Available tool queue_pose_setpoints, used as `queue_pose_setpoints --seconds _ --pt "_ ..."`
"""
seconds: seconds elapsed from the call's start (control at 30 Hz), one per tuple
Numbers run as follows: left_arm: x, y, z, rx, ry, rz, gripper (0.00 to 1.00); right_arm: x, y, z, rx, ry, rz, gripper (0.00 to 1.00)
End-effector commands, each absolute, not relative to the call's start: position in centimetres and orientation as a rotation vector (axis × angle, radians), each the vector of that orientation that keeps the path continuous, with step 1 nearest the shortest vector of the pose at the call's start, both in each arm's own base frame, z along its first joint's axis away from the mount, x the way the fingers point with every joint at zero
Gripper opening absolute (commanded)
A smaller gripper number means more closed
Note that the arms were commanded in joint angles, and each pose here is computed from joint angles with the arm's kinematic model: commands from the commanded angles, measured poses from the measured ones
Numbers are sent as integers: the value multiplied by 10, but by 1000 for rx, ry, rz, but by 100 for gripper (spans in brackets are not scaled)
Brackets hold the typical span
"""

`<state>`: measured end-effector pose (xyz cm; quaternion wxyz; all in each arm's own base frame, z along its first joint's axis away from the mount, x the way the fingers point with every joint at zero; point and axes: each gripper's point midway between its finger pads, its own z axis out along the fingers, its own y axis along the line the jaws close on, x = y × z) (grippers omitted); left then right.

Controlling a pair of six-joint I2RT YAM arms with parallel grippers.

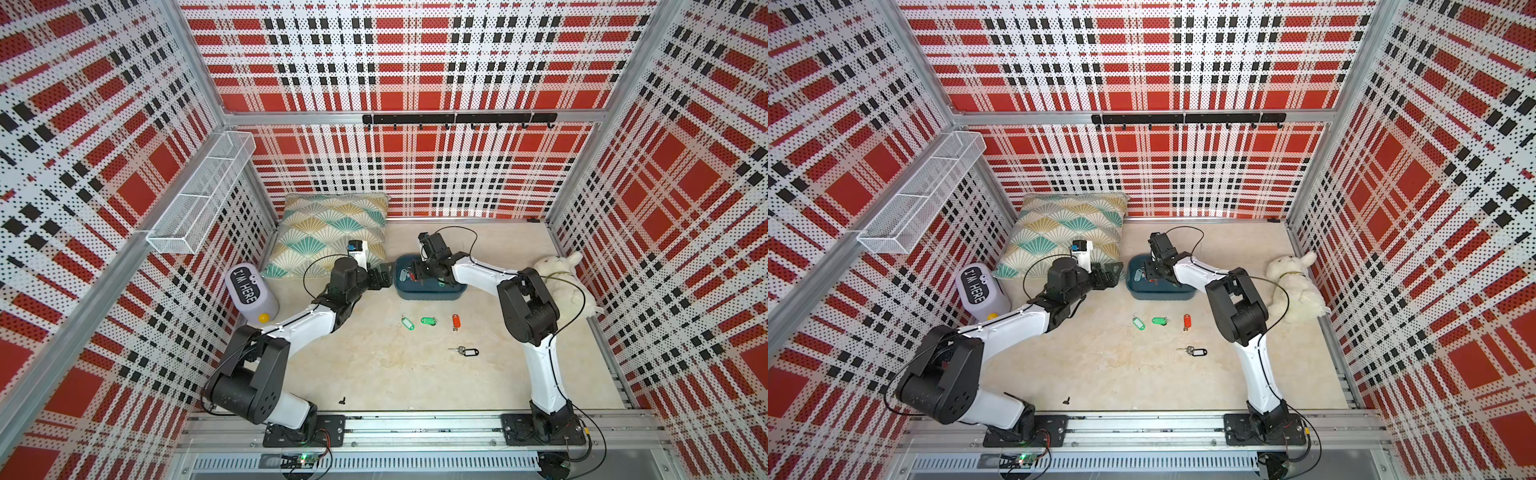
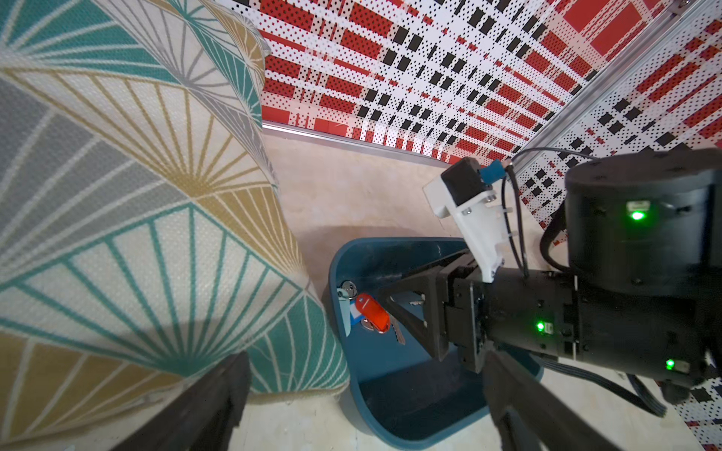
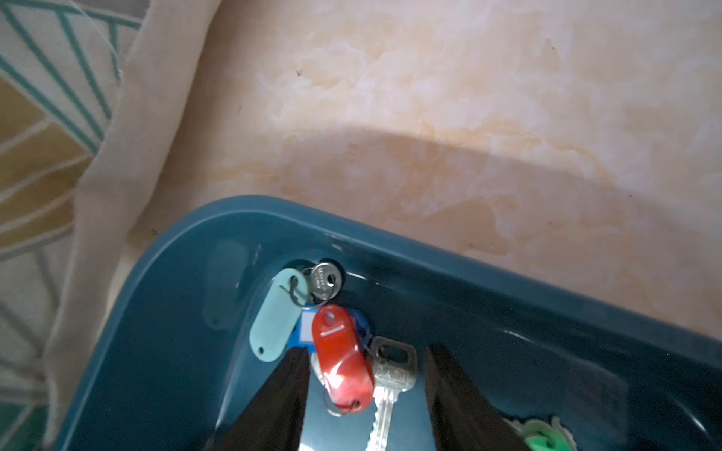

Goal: Take the keys out of the storage box
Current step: Pick up the key from the storage box.

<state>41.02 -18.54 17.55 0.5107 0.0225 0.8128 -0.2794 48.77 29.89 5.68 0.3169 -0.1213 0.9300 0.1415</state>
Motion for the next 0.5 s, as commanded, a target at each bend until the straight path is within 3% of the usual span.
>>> queue_pose_setpoints --seconds 0.0,0.27,0.47 --pt "416 -188 188 80 1911 -684 99 492 298 47 -331 2467 356 52" --pt "416 -187 191 78 1901 -683 99 493 302 33 -346 2495 363 40" --pt "416 -185 191 72 1901 -676 99 492 305 31 -365 2501 379 22"
